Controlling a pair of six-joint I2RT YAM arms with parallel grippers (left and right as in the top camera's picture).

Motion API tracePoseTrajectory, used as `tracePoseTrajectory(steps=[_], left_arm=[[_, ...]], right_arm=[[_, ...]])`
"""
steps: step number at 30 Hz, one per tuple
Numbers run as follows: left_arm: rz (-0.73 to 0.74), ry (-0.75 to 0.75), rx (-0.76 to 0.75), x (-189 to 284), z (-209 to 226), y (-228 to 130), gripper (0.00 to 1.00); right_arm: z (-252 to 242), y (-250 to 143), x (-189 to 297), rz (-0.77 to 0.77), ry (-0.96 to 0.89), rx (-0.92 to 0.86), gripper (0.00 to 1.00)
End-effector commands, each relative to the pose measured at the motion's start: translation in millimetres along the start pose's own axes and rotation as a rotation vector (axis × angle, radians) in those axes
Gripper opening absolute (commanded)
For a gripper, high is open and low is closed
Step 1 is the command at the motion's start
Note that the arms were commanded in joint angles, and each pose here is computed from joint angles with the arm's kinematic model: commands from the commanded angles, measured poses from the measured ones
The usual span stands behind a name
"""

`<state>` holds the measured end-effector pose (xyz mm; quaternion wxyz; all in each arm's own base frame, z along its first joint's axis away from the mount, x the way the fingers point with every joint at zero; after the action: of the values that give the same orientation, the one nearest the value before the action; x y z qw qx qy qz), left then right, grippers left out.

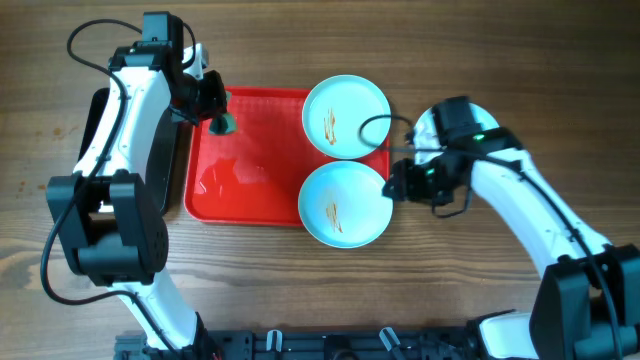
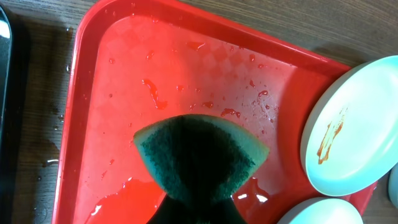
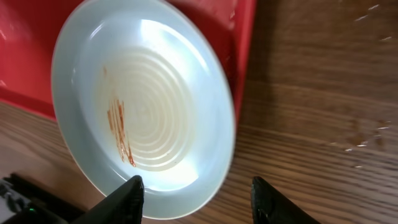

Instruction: Clean dirty plates on tray and stack at the side

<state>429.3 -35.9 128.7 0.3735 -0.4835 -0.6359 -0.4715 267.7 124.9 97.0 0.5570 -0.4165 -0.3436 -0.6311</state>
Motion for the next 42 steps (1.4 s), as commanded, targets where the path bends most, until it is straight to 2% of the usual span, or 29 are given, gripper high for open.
tracePoseTrajectory(steps=[1, 5, 7, 11, 20, 23, 25, 30, 35, 39, 42], left_arm=[[-0.016, 0.0, -0.019, 3.6, -2.0, 5.2, 0.04], [-0.016, 0.001, -0.019, 3.6, -1.9, 5.3, 0.04], [-0.016, 0.001, -0.019, 3.6, -1.9, 5.3, 0.04], [-0.016, 0.0, -0.019, 3.6, -2.0, 5.2, 0.04], [-0.012, 0.001, -0.018, 3.6, -1.8, 4.3, 0.04], [-0.01, 0.001, -0.017, 3.6, -1.9, 3.8, 0.04], [-0.004, 0.001, -0.015, 3.6, -1.7, 2.6, 0.04], [0.003, 0.002, -0.013, 3.6, -1.7, 1.2, 0.04], [0.006, 0.002, -0.012, 3.6, -1.5, 0.4, 0.04], [0.006, 0.002, -0.013, 3.6, -1.5, 0.4, 0.04], [0.006, 0.003, -0.012, 3.6, -1.5, 0.4, 0.04]], right_arm=[[-4.0, -8.2, -20.3, 0.021, -0.115, -0.02, 0.55], [-12.8, -15.0, -37.0, 0.072, -0.198, -0.013, 0.54], [-16.8, -15.7, -43.3, 0.092, -0.212, -0.02, 0.5], [-17.1, -16.6, -45.2, 0.101, -0.212, -0.023, 0.34], [-25.4, -26.1, -55.7, 0.114, -0.214, -0.05, 0.22], [-22.4, -22.9, -57.3, 0.098, -0.204, -0.039, 0.14], [-21.7, -22.0, -57.0, 0.094, -0.202, -0.044, 0.05], [-2.7, -18.0, -46.8, 0.109, -0.159, -0.034, 0.04], [45.7, -8.7, -30.7, 0.065, -0.123, 0.049, 0.04], [83.9, 0.1, -30.6, -0.033, -0.076, 0.032, 0.04], [106.4, 18.7, -36.6, -0.161, -0.022, -0.068, 0.04]])
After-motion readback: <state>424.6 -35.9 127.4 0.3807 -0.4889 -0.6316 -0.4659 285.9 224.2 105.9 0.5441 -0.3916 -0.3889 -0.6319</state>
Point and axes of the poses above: each gripper's point midway between its finger pads, its own x axis back along the fingers, its own z axis along the line the jaws close on, y = z × x, the point moved 3 cm from there along x, back along the fingers, and after that the axes turned 9 degrees about -x, right-handed, at the moved point
